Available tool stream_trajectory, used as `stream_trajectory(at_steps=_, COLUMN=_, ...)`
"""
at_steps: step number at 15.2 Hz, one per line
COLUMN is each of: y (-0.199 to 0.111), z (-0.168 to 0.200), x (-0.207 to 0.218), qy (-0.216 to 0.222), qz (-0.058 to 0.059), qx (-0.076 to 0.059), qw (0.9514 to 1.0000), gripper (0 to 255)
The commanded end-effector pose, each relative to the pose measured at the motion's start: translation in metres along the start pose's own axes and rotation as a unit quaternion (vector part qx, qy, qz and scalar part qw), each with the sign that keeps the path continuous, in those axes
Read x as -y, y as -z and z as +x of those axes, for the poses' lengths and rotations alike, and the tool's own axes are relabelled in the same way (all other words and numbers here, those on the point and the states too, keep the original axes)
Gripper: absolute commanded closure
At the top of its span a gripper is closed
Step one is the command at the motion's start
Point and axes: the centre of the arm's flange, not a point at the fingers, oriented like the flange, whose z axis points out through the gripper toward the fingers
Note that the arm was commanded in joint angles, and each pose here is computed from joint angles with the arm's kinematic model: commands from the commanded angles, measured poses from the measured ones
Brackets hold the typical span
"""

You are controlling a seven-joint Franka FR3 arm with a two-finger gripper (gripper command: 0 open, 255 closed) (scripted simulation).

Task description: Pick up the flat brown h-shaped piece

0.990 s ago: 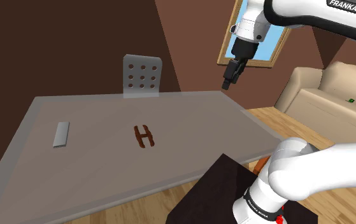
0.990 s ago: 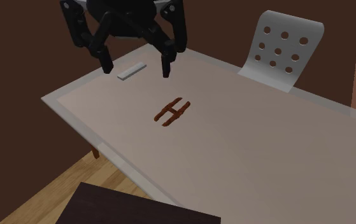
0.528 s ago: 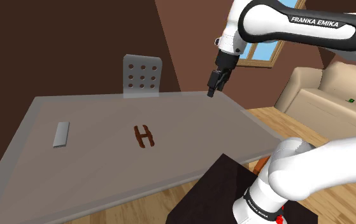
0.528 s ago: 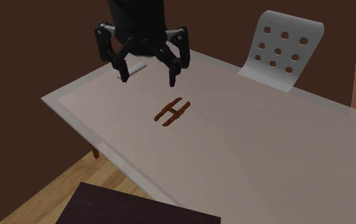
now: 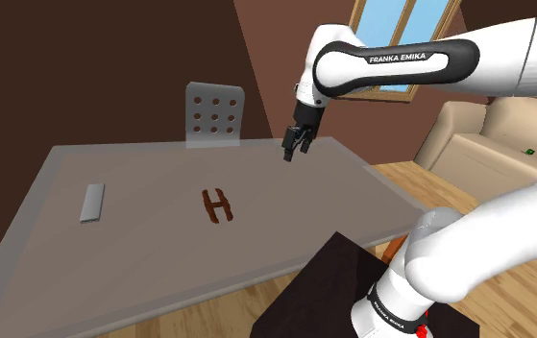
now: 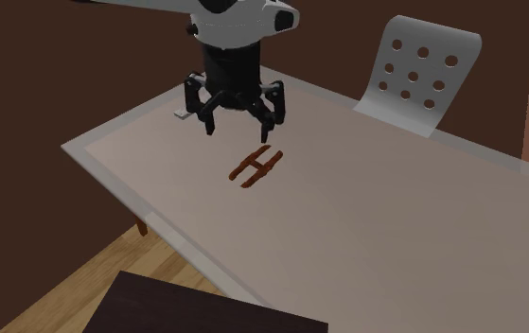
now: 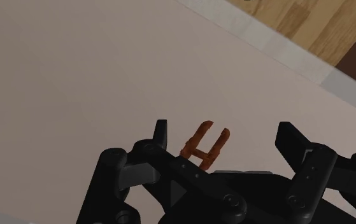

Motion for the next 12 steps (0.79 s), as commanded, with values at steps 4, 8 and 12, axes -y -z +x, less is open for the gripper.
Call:
stream_trajectory(at_steps=4, y=-0.051, z=0.043, x=-0.002, qy=-0.01, qz=0.007, qx=0.004, qw=0.9999, gripper=0)
stream_trajectory(at_steps=8, y=-0.092, z=0.077, x=-0.004, qy=-0.018, qz=0.013, qx=0.008, qw=0.9997, gripper=0)
stream_trajectory(at_steps=12, y=-0.134, z=0.11, x=-0.006, qy=-0.026, qz=0.018, qx=0.013, qw=0.9994, gripper=0)
